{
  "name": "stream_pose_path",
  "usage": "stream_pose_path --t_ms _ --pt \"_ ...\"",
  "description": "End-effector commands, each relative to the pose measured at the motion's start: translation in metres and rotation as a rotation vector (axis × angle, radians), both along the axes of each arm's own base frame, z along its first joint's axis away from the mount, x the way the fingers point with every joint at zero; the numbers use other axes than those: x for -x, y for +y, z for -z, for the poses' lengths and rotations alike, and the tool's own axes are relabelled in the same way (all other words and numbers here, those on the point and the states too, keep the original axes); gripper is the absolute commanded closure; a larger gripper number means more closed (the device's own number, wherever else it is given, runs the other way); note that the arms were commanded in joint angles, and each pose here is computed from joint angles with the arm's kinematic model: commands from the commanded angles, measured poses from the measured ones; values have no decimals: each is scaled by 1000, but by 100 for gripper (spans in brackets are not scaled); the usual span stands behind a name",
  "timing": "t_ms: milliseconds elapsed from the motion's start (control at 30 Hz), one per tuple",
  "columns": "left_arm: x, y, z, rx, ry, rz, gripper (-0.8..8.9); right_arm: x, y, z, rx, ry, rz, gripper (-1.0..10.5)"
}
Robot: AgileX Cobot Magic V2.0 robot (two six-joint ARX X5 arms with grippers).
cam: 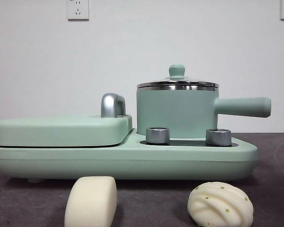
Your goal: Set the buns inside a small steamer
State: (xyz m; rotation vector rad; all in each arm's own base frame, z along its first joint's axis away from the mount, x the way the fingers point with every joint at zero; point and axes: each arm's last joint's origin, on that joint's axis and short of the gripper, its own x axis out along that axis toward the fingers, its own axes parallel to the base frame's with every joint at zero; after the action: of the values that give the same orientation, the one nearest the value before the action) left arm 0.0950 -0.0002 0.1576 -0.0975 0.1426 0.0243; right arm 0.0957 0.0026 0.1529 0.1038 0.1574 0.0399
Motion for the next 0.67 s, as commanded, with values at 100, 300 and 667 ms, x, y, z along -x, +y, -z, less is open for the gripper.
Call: stream_pose_path --t_ms 100,300,667 --pt "-1 0 1 119 -33 -15 806 0 1 -3 -126 -16 -32 935" --pt "2 -3 -22 252 -84 35 805 6 4 -32 -245 -96 -97 935" --pt "-3 -8 -110 264 -57 130 805 32 5 -131 -216 -108 -180 935"
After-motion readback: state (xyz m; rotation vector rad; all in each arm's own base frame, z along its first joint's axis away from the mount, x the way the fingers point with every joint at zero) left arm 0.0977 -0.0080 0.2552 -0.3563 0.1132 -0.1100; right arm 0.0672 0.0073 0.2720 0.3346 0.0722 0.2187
